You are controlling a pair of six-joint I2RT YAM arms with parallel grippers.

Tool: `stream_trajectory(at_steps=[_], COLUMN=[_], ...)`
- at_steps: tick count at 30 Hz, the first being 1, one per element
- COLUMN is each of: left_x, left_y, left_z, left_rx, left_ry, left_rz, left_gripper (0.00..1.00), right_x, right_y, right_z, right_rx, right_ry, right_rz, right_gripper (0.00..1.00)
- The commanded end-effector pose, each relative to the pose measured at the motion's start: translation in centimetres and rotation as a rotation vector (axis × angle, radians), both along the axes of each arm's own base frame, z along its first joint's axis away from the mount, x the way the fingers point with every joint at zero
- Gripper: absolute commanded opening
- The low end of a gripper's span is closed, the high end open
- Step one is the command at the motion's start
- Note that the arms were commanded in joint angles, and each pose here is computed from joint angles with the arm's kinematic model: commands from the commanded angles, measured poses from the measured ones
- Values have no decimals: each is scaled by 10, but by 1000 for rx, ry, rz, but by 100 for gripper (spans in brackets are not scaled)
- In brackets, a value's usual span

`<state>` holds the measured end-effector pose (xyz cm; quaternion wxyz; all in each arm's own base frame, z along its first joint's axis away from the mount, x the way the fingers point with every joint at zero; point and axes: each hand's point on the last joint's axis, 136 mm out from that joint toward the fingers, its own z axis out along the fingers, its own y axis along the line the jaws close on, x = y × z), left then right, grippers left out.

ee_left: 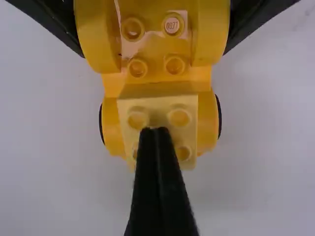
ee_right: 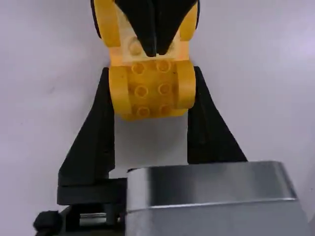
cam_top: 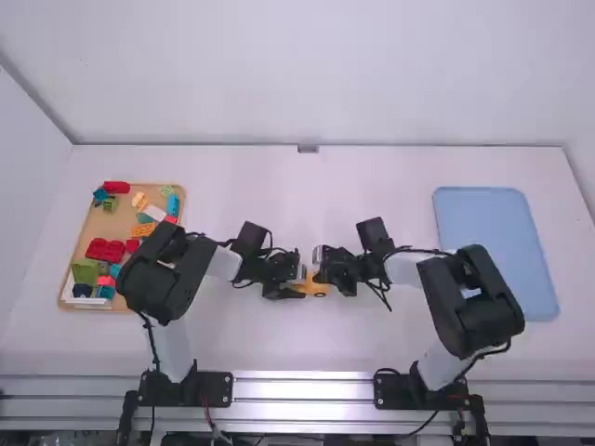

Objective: Assemble lego blocks to make yellow taxi

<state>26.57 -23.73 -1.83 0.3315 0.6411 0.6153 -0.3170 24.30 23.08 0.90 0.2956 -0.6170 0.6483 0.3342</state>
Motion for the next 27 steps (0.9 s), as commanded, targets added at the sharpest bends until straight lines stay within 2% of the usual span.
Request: stream_trajectory(at_steps=[1,5,10,20,23,26,27], left_x=[-3,-3,-2,-2,-2,-2,-2], left_y=[2,2,2,2,2,2,2], left_z=[-7,-7,-7,-7,-7,-7,-7], left_rx=[22,22,22,21,21,21,21], left_ry=[28,28,26,24,25,24,24], left_rz=[10,11,10,10,10,10,10], left_gripper=[43,43,43,43,43,43,43], right_x=[-8,-8,-19,-21,-16,-7,-2], right_y=[-10,-14,-19,-31,-25,-15,-9], right_z=[-33,-46,-46,-50,-42,-24,-9], right_rx=[-111,-123,-122,-120,-70,7,57], right_ry=[63,112,119,148,130,77,31], right_rz=[-24,-34,16,-22,-11,26,61], right_gripper=[0,0,0,0,0,0,0])
